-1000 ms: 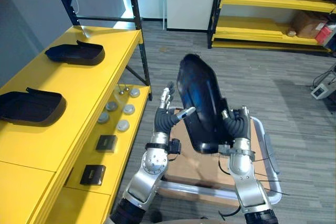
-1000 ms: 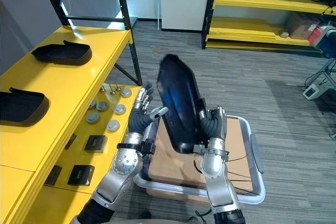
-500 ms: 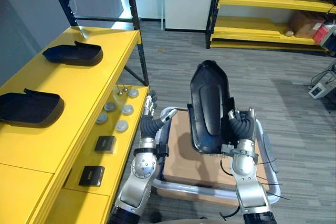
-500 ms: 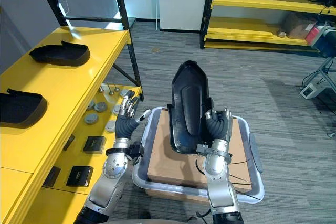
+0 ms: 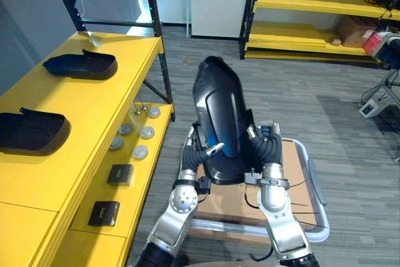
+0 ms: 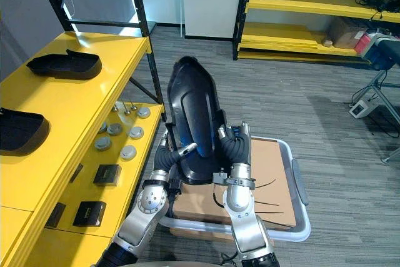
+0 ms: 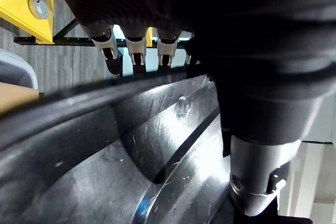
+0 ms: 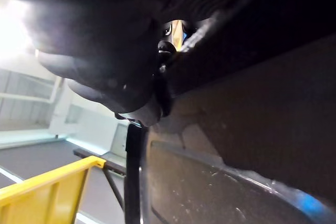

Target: Walk over and take plastic housings, then place them on the shelf

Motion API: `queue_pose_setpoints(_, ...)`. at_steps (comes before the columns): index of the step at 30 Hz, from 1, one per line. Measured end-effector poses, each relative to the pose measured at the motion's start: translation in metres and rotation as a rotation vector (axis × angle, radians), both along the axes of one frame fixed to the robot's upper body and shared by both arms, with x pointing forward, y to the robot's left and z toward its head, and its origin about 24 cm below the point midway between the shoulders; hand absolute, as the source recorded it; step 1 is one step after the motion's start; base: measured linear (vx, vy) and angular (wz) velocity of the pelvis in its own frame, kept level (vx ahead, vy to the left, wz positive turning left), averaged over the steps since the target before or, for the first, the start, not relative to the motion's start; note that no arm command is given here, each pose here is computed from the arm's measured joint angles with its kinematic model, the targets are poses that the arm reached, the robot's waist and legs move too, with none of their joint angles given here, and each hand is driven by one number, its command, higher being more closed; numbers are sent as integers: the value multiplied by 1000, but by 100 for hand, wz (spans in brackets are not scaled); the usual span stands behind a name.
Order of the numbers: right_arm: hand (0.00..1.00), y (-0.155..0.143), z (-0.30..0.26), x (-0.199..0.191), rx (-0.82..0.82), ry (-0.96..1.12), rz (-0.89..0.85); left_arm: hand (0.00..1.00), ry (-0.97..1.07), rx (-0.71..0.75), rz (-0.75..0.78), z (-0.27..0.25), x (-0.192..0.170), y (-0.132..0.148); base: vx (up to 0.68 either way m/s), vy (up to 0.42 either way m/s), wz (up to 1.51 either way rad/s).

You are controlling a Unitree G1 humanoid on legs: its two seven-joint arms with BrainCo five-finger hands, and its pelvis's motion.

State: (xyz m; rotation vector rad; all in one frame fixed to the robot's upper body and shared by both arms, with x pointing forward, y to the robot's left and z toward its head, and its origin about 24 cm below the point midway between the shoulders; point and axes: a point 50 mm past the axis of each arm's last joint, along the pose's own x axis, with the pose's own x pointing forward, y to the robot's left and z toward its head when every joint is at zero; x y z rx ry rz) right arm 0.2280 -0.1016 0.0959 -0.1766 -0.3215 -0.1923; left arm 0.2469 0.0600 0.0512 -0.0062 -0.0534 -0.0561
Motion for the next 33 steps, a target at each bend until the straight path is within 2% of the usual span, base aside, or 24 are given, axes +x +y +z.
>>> queue_pose_setpoints(4,100,-3,7,-2,-11,-34,8,100,-18,4,-8,4,2,-3,-33,-5,-2)
queue_pose_setpoints(5,0,-4,8,-2,-17,-38,8,100,-22,8,-12,5,3,-4,-38,-4,-3)
queue_pose_setpoints(16,0,-8,11,-3,-11,-76,88,100,-23,25,-14,4,4,1,-21,-2,-3)
queue_pose_setpoints(21,0,-26,27,-3,-12,-142,131,100,-44,24,4,9,7,9,-13,-3,0)
queue_pose_setpoints(24,0,-49,47,-7,38,-250,80,100,-70,24,37,14,7,19,-9,-3,-1)
queue_pose_setpoints(28,0,-104,70,-18,86,-400,-116,100,-55,23,143,10,2,44,-37,-9,0)
queue_pose_setpoints(29,0,-126,72,-26,98,-431,-214,100,-44,21,193,7,-2,57,0,0,0)
queue_pose_setpoints(33,0,-176,52,-55,164,-410,-511,100,-28,11,279,3,-9,76,-5,-2,-2)
